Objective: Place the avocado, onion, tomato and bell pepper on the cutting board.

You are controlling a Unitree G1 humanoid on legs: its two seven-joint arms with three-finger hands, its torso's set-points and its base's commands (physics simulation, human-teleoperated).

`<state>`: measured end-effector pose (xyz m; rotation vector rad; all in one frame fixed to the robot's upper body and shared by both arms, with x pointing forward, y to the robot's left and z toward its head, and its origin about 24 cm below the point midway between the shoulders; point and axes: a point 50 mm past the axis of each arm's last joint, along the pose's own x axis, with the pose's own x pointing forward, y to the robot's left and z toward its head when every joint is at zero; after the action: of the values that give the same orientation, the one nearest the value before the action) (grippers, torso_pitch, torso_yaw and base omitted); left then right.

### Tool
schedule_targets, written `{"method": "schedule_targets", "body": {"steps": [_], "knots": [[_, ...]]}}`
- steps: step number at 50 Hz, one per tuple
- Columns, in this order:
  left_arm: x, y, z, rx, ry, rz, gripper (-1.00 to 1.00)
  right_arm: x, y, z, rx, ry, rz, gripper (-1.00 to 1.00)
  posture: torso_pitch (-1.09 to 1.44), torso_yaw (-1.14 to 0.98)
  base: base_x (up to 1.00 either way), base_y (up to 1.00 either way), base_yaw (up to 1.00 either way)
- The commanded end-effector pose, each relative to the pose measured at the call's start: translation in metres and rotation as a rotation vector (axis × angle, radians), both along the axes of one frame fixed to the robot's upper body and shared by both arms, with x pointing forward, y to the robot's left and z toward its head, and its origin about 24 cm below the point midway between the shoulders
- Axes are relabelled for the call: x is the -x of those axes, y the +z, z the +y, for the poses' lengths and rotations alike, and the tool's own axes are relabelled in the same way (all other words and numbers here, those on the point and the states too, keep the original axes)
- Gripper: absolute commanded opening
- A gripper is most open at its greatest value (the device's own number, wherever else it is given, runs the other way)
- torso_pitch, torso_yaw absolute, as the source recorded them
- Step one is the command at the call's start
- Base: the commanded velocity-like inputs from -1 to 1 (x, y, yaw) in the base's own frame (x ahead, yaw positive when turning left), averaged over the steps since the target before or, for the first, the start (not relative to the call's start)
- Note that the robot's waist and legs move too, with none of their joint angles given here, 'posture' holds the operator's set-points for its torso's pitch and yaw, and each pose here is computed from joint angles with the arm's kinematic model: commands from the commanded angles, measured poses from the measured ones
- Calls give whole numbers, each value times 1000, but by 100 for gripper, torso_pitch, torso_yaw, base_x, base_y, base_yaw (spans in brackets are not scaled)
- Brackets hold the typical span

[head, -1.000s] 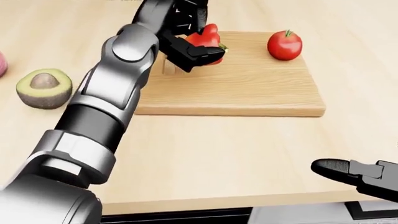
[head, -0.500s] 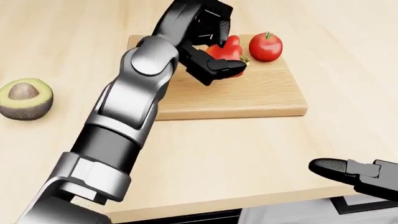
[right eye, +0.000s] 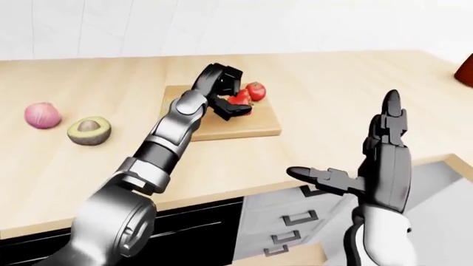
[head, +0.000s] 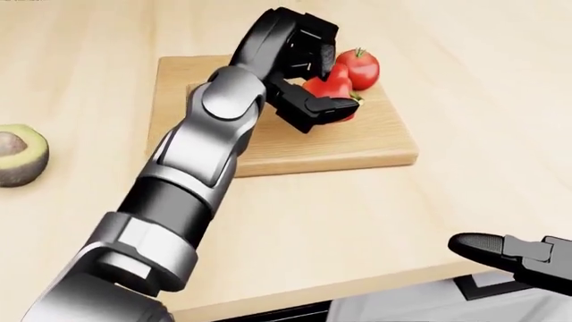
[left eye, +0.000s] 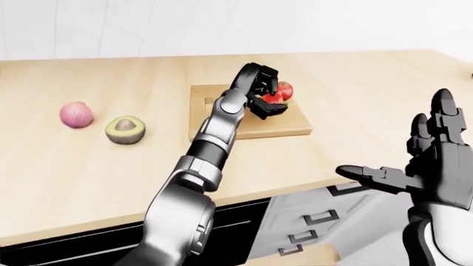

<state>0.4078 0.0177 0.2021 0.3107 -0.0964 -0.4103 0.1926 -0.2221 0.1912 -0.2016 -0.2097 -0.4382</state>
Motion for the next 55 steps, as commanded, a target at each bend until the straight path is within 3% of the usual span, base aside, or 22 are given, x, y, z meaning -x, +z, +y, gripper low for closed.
{"method": "schedule_targets", "body": {"steps": [1, 8, 15, 32, 46, 51, 55], "knots": [[2, 31, -4, 35, -18, -115, -100, 5, 11, 1, 30, 2, -68, 100, 0, -25, 0, 0, 0], [2, 31, -3, 31, -13, -113, -71, 4, 12, 1, 31, 3, -68, 100, 0, -25, 0, 0, 0], [1, 28, -1, 26, -4, -109, -56, 1, 11, 3, 30, 4, -68, 100, 0, -25, 0, 0, 0], [5, 28, 2, 28, 15, -112, -36, 2, 9, 2, 28, 5, -64, 100, 0, -25, 0, 0, 0], [12, 26, 5, 31, 28, -108, -34, 2, 7, 3, 26, 9, -63, 100, 0, -25, 0, 0, 0], [12, 27, 5, 27, 30, -113, -17, 0, 7, 4, 26, 10, -63, 100, 0, -25, 0, 0, 0], [13, 26, 5, 24, 30, -114, -15, -1, 8, 4, 27, 11, -63, 100, 0, -25, 0, 0, 0]]}}
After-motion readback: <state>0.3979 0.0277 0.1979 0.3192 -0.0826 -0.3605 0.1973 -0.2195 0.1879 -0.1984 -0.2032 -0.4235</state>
